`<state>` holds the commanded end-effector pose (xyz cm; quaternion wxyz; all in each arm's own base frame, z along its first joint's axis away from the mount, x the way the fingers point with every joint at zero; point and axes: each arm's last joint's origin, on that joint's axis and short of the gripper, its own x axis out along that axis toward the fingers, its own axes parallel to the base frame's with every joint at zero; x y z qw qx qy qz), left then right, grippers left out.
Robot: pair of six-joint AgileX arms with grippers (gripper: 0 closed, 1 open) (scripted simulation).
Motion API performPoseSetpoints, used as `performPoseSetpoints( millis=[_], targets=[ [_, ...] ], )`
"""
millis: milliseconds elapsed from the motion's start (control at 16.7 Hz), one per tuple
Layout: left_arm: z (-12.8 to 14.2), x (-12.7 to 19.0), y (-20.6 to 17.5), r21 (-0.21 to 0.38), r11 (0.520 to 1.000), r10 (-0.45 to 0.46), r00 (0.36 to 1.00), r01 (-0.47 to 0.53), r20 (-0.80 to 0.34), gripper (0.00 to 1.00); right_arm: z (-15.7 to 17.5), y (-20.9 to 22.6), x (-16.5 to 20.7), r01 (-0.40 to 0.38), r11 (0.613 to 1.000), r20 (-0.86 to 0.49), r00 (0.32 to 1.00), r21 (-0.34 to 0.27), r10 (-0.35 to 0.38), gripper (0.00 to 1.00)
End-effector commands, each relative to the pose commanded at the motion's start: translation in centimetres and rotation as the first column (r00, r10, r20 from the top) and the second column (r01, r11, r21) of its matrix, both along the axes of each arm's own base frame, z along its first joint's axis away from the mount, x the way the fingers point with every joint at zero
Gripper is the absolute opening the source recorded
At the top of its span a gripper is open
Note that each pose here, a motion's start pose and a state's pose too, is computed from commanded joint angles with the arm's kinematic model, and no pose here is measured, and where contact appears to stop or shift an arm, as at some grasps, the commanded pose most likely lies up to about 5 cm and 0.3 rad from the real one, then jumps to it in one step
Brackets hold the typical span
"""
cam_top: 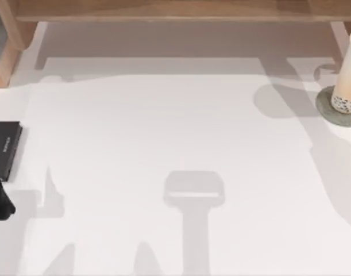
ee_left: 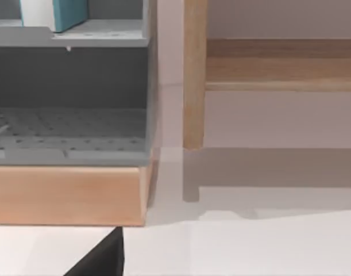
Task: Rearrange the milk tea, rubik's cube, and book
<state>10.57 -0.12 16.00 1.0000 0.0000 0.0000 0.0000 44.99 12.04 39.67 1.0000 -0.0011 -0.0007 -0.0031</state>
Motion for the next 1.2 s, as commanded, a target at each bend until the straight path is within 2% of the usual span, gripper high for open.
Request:
performPoseSetpoints(
  millis=[240,1020,1200],
  targets=[
    [0.00,0.00,0.00,0.000,1.000,0.000,1.000,0.000,0.000,1.00,-0.03,0.00,0.02,0.000,1.000,-0.001,1.000,0.000,0.000,0.00],
    [0.00,0.00,0.00,0.000,1.000,0.000,1.000,0.000,0.000,1.00,-0.03,0.00,0.02,0.000,1.000,-0.001,1.000,0.000,0.000,0.98],
    [0.00,0.00,0.00,0.000,1.000,0.000,1.000,0.000,0.000,1.00,-0.03,0.00,0.02,0.000,1.000,-0.001,1.000,0.000,0.000,1.00]
  ],
)
